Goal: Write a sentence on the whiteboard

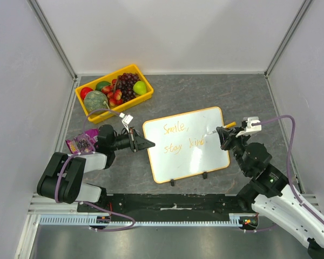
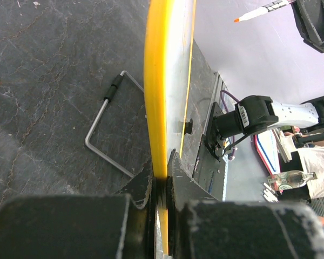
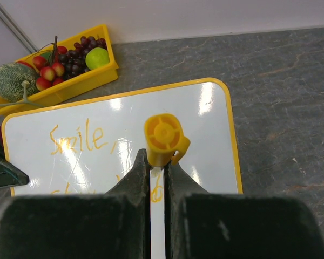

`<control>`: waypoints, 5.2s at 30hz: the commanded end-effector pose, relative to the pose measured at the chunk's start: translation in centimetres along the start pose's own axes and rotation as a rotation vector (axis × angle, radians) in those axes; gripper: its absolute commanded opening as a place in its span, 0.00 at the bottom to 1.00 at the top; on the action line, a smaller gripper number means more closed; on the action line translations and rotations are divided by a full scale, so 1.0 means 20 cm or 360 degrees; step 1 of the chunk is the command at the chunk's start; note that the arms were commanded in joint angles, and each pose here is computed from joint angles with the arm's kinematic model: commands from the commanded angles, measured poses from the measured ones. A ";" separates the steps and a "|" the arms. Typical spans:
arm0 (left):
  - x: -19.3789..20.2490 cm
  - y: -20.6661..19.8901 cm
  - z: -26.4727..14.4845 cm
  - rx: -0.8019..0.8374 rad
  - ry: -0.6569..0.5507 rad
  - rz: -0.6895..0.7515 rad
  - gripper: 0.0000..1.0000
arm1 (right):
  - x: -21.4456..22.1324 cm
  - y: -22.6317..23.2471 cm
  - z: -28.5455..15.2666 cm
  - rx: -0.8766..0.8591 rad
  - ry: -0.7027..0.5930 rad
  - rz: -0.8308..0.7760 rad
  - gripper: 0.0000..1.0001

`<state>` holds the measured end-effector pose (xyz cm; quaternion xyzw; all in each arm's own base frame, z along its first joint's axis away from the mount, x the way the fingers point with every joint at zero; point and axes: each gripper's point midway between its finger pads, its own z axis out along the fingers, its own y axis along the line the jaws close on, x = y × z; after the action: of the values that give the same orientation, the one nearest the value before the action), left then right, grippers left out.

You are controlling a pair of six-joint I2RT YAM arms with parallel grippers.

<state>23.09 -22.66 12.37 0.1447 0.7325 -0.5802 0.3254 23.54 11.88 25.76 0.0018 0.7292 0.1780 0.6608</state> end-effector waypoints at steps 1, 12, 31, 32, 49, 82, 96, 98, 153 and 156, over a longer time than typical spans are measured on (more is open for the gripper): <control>0.10 0.07 0.00 -0.0049 0.0074 0.0160 0.02 | -0.06 0.03 0.00 -0.0040 -0.0028 0.0010 0.00; 0.09 0.07 0.00 -0.0063 0.0064 0.0168 0.14 | 0.01 0.04 0.01 -0.0059 0.0036 -0.0007 0.00; 0.06 0.08 -0.03 -0.0154 -0.0018 0.0237 0.90 | 0.11 0.08 0.02 -0.0123 0.0138 0.0013 0.00; 0.06 0.07 -0.03 -0.0155 -0.0021 0.0243 0.91 | 0.11 0.09 0.03 -0.0129 0.0143 0.0022 0.00; 0.06 0.08 -0.03 -0.0158 -0.0016 0.0240 0.93 | 0.24 0.21 0.03 -0.0292 0.0375 0.0073 0.00; 0.06 0.07 -0.03 -0.0155 -0.0013 0.0236 0.93 | 0.50 0.22 -0.21 -0.0329 0.0798 0.0358 0.00; 0.06 0.08 -0.03 -0.0151 -0.0005 0.0228 0.93 | 0.68 0.22 -0.30 -0.0338 0.1007 0.0451 0.00; 0.06 0.08 -0.03 -0.0154 -0.0005 0.0226 0.93 | 0.71 0.23 -0.31 -0.0352 0.1041 0.0452 0.00; 0.06 0.08 -0.02 -0.0139 0.0007 0.0211 0.93 | 0.08 -0.16 0.13 0.0003 0.0922 0.0000 0.00; 0.06 0.07 -0.02 -0.0136 0.0007 0.0216 0.93 | 0.13 -0.26 0.11 0.0122 0.0929 0.0043 0.00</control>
<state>22.55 -21.83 9.99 0.1574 0.7569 -0.5277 0.3519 27.18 8.65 22.85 -0.0273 0.8918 0.1322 0.4318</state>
